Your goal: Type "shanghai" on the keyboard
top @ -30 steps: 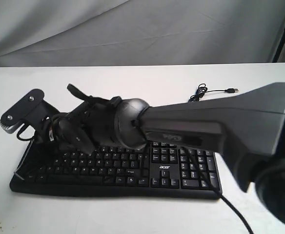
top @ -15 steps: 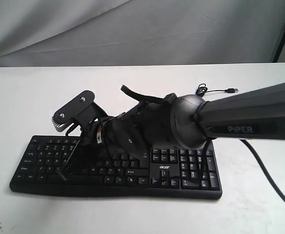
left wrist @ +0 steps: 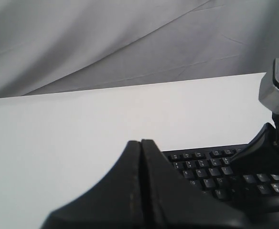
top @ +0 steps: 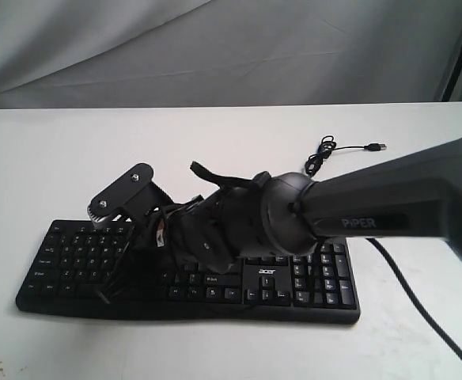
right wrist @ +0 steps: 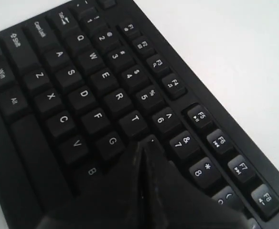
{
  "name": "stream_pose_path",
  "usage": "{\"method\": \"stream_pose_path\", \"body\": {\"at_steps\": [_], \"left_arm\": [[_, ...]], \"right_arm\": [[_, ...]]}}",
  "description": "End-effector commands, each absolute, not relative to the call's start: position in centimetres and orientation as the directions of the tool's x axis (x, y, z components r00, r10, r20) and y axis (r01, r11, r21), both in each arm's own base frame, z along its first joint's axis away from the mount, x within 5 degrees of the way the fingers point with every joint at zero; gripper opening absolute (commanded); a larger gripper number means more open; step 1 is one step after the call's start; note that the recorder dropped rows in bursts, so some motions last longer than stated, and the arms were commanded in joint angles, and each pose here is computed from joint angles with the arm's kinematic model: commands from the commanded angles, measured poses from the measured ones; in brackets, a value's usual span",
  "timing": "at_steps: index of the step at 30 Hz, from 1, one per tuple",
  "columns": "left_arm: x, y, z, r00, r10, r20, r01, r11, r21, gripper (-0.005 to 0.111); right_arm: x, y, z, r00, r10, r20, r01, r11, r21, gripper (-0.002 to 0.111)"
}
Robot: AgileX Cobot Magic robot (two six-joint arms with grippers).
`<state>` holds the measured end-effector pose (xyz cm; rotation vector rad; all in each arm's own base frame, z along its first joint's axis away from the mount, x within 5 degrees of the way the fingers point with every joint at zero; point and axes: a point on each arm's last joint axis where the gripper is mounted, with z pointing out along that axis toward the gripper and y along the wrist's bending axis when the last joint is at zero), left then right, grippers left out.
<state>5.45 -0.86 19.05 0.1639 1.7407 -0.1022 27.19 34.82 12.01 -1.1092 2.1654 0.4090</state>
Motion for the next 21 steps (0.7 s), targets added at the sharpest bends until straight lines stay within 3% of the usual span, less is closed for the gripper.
{"method": "stream_pose_path", "body": {"at_steps": [1,21], "left_arm": [[5.44,-0.88,18.97,-0.164,0.054,-0.985,0.172,0.985,0.026,0.000],[5.44,-0.88,18.97,-0.164,0.054,-0.985,0.172,0.985,0.026,0.000]], "right_arm": [[26.75,35.43,11.84,-0.390,-0.590,-0.707,-0.817,0.576,-0.031,0.000],[26.86,35.34,11.83,-0.392,-0.590,-0.706,-0.815,0.579,-0.030,0.000]]}}
